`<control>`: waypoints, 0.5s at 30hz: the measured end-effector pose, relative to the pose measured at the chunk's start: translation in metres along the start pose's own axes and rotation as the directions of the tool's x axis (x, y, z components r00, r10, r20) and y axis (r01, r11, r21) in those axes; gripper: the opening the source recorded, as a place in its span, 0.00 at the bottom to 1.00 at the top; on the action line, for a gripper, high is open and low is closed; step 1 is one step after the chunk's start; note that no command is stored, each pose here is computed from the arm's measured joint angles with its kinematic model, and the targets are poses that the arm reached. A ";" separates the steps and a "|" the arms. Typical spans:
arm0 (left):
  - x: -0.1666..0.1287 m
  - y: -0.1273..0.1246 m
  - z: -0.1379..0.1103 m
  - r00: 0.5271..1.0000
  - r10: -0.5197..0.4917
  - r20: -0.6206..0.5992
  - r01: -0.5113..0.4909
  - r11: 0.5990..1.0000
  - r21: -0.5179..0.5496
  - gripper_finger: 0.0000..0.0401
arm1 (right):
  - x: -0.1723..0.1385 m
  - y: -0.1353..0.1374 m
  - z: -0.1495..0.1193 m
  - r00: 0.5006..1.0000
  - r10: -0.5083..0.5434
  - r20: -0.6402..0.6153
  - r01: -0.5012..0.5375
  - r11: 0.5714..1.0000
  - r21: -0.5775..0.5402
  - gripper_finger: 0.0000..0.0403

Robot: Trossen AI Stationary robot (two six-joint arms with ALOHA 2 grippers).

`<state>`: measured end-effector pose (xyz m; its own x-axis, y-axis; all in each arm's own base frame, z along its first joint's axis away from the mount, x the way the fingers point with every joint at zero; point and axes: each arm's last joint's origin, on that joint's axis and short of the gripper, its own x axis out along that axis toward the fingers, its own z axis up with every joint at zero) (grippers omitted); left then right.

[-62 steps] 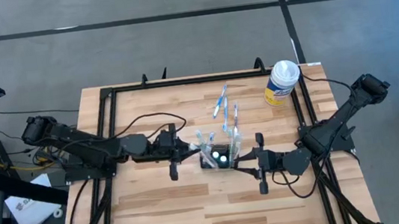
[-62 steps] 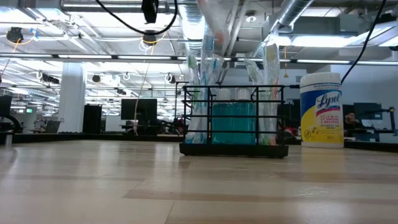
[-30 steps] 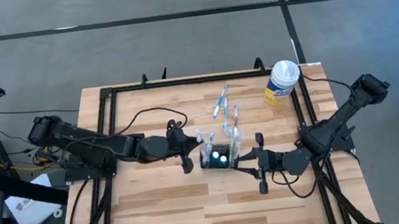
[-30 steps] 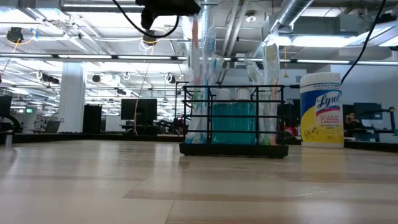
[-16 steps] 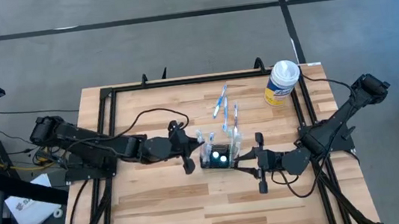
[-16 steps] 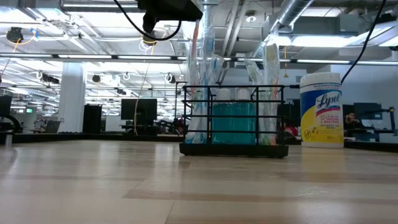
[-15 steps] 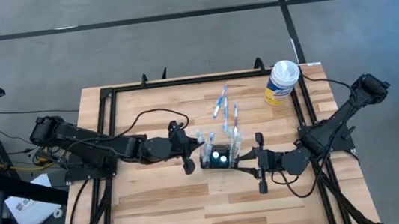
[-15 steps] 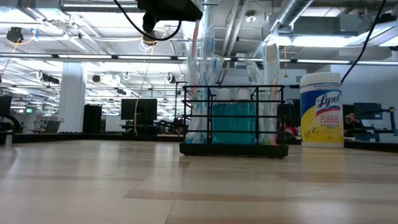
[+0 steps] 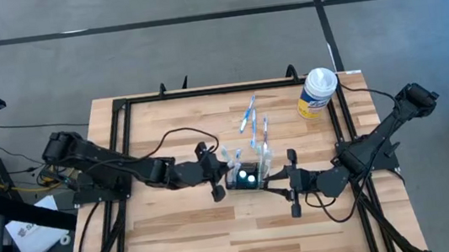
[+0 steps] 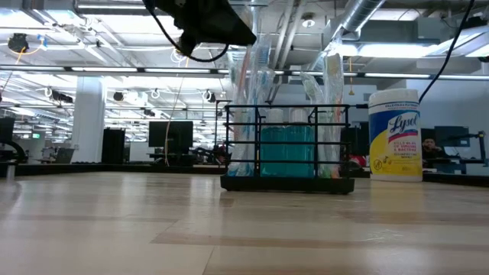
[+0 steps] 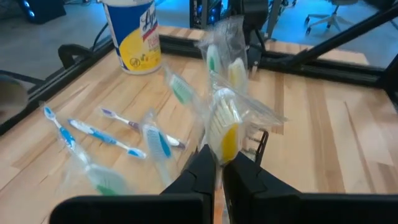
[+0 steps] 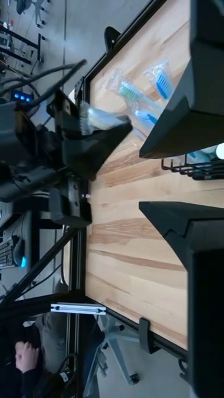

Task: Pick & Place toothbrushing station
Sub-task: Put the orange toothbrush into the wire organizer

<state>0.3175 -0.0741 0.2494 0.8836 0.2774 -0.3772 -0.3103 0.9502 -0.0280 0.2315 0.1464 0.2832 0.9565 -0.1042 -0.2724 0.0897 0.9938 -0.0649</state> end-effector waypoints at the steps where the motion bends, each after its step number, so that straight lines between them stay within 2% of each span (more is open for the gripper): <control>1: 0.001 0.000 -0.001 1.000 0.001 -0.005 -0.001 1.000 0.003 0.01 | 0.000 0.000 0.000 1.000 0.000 -0.001 0.000 1.000 -0.001 0.28; 12: -0.001 -0.008 -0.004 1.000 -0.017 -0.002 0.017 1.000 -0.012 0.01 | 0.000 0.000 0.000 1.000 0.000 -0.002 0.000 1.000 -0.002 0.28; 15: 0.003 -0.009 -0.011 1.000 -0.003 0.002 0.003 1.000 -0.012 0.01 | 0.000 0.000 0.000 1.000 0.000 -0.002 0.000 1.000 -0.002 0.28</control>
<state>0.3191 -0.0836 0.2382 0.8852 0.2749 -0.3753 -0.3119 0.9493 -0.0402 0.2314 0.1464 0.2830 0.9559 -0.1046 -0.2743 0.0896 0.9937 -0.0666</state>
